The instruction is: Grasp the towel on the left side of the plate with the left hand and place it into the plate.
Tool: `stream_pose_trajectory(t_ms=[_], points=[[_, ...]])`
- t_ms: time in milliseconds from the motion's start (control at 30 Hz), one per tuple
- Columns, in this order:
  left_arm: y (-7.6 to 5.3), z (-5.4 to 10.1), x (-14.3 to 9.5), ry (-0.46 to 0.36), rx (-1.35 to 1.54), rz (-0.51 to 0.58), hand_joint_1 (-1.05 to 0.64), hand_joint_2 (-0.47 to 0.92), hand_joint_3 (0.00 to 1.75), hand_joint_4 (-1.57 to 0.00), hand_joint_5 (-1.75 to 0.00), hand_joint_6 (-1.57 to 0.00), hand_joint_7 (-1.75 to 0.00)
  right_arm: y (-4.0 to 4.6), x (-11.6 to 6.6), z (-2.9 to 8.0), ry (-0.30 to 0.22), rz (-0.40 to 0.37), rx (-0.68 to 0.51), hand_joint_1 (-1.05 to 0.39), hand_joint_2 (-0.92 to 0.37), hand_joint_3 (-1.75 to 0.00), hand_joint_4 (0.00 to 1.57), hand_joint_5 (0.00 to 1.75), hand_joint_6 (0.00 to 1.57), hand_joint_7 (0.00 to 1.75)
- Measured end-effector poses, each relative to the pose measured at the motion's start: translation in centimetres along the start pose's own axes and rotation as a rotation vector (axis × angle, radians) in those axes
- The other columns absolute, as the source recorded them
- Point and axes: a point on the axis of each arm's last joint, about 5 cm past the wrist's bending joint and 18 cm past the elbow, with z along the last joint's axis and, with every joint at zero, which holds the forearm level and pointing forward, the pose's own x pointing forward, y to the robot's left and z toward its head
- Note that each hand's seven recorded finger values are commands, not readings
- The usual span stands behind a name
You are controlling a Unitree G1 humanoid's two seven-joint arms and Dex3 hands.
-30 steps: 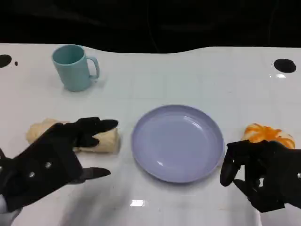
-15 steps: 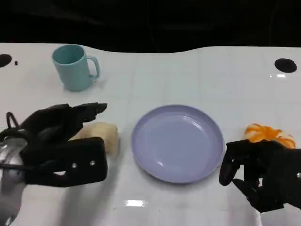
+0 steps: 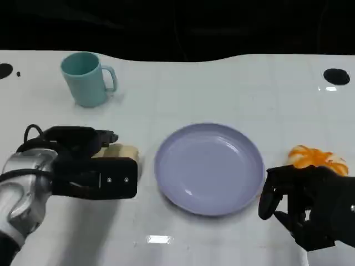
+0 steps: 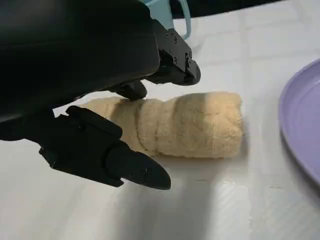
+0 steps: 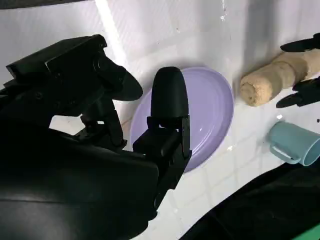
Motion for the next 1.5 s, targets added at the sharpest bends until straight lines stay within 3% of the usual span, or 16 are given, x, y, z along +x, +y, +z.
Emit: stream_pose_trajectory(t_ms=[267,367,400,433,467,500,533,633,767,867,967,1100,1200,1333,1400,1500], points=[[-0.8,-0.2,2.4,0.036,0.027,-0.025,-0.44,0.92,0.09,-0.54,-0.15,-0.58,-0.05,0.04,-0.2,0.1,0.001,-0.001,0.003,-0.01,-0.60,-1.03,0.70,1.74,0.69,1.41],[-1.3,-0.4,2.9,0.043,0.020,-0.022,-0.33,0.92,0.15,-0.78,-0.26,-0.83,-0.16,0.03,-0.2,0.1,0.008,-0.002,0.005,-0.01,-0.60,-1.02,0.70,1.74,0.68,1.41],[-1.6,-0.5,3.0,0.044,0.018,-0.010,-0.30,0.92,0.17,-0.85,-0.40,-0.92,-0.20,0.03,-0.2,0.1,0.010,-0.002,0.006,-0.01,-0.60,-1.02,0.70,1.74,0.68,1.41],[-1.8,-0.5,3.0,0.042,0.017,0.007,-0.28,0.92,0.21,-0.78,-0.96,-0.96,-0.36,0.03,-0.2,0.1,0.012,-0.002,0.007,0.00,-0.60,-1.02,0.70,1.74,0.69,1.41],[-1.9,-0.6,3.0,0.034,0.019,0.026,-0.27,0.92,0.22,-0.75,-1.17,-0.94,-0.48,0.03,-0.2,0.1,0.013,-0.002,0.008,0.00,-0.60,-1.02,0.70,1.74,0.69,1.41],[-2.0,-0.6,3.0,0.024,0.023,0.040,-0.26,0.92,0.22,-0.75,-1.28,-0.93,-0.58,0.03,-0.2,0.1,0.013,-0.002,0.008,0.00,-0.60,-1.02,0.71,1.74,0.69,1.41],[-2.1,-0.6,3.0,0.014,0.026,0.050,-0.23,0.92,0.23,-0.76,-1.51,-0.87,-0.94,0.03,-0.2,0.1,0.012,-0.002,0.008,0.00,-0.60,-1.03,0.70,1.73,0.69,1.40],[-2.4,-0.5,3.0,-0.031,0.040,0.087,-0.20,0.90,0.28,-0.77,-1.71,-0.75,-1.44,0.02,-0.2,0.1,0.012,-0.002,0.008,0.01,-0.60,-1.03,0.71,1.74,0.69,1.40],[-3.2,-0.5,2.8,-0.070,0.022,0.187,-0.23,0.84,0.40,-0.84,-1.74,-0.63,-1.71,-0.02,-0.2,0.1,0.003,-0.003,0.008,0.00,-0.58,-1.05,0.71,1.74,0.70,1.41],[-3.8,-0.5,2.7,-0.055,-0.042,0.239,-0.21,0.65,0.78,-0.90,-1.75,-0.63,-1.74,-0.02,-0.3,0.1,-0.001,-0.003,0.005,-0.01,-0.58,-1.06,0.71,1.74,0.69,1.40],[-3.9,-0.1,2.6,-0.017,-0.121,0.297,-0.22,0.59,0.94,-0.92,-1.75,-0.62,-1.74,-0.03,-0.3,0.1,0.001,-0.003,0.003,-0.01,-0.58,-1.06,0.71,1.74,0.69,1.40],[-3.7,0.6,2.5,0.011,-0.172,0.357,-0.20,0.56,0.97,-0.90,-1.75,-0.61,-1.74,-0.02,-0.3,0.1,0.004,-0.003,0.004,0.00,-0.58,-1.06,0.71,1.74,0.69,1.41],[-3.3,1.1,2.2,-0.013,-0.200,0.400,-0.20,0.57,0.98,-0.91,-1.75,-0.62,-1.75,-0.01,-0.3,0.1,0.010,-0.003,0.006,0.01,-0.59,-1.05,0.71,1.74,0.69,1.41],[-1.9,2.3,1.6,-0.092,-0.230,0.459,-0.21,0.53,1.00,-0.90,-1.75,-0.62,-1.75,-0.02,-0.3,0.1,0.017,-0.003,0.009,0.00,-0.60,-1.04,0.70,1.74,0.68,1.41],[-1.2,3.2,1.3,-0.151,-0.228,0.487,-0.22,0.55,0.91,-0.88,-1.75,-0.58,-1.75,-0.02,-0.3,0.1,0.017,-0.002,0.008,0.00,-0.60,-1.04,0.70,1.74,0.68,1.41],[-0.2,4.6,0.9,-0.233,-0.225,0.500,-0.21,0.51,0.98,-0.88,-1.75,-0.61,-1.75,-0.02,-0.3,0.1,0.016,-0.002,0.008,0.00,-0.60,-1.03,0.71,1.73,0.69,1.40]])
